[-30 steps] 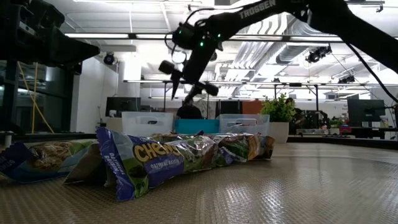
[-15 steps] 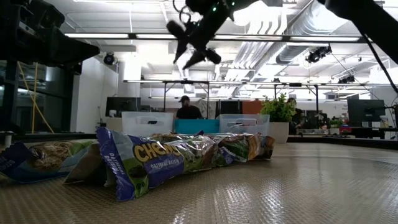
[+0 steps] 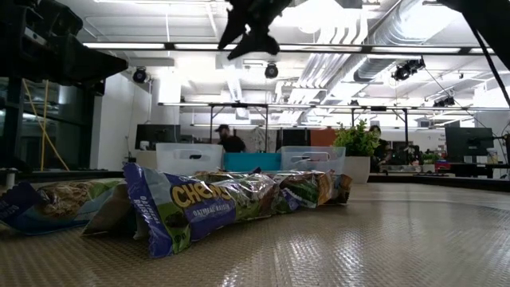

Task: Pick and place Granola Bars by type
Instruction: Put the yellow granola bar into the blue bin

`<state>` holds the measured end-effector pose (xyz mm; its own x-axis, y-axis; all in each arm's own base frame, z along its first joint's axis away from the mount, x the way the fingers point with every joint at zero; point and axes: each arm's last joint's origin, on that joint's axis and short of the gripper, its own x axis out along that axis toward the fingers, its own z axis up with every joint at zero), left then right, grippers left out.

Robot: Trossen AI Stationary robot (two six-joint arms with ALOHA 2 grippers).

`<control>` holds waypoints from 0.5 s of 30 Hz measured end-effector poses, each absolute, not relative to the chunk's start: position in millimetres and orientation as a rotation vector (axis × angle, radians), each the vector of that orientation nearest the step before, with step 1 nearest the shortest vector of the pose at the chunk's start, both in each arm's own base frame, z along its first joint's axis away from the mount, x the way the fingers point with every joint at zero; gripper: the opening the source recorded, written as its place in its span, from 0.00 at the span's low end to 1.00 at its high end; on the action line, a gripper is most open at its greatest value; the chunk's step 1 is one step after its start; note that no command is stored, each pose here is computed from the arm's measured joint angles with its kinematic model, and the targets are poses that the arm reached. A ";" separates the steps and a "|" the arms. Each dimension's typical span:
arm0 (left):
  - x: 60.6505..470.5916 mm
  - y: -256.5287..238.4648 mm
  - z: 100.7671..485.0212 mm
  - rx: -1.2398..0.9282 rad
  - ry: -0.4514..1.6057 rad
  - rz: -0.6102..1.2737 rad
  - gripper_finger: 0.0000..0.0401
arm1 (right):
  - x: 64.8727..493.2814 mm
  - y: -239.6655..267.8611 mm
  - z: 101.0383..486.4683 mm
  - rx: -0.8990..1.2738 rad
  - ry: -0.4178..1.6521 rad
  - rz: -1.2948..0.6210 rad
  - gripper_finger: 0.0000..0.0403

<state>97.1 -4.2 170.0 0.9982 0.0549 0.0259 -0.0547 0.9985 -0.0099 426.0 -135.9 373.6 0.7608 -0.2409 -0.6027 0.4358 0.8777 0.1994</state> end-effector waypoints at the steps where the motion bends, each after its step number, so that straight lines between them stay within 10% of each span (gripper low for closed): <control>1: 97.1 -4.2 170.1 -0.009 -0.027 0.055 0.00 | 424.6 -131.9 376.8 0.322 0.600 -0.380 0.40; 15: 97.1 -4.2 170.2 -0.009 -0.027 0.054 0.00 | 418.2 -77.5 398.1 0.167 0.603 -0.341 0.38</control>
<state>97.1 -4.2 170.2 0.9982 0.0546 0.0266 -0.0543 0.9985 -0.0100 418.2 -77.5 398.1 0.7700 -0.2643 -0.5808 0.3608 0.9310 0.0547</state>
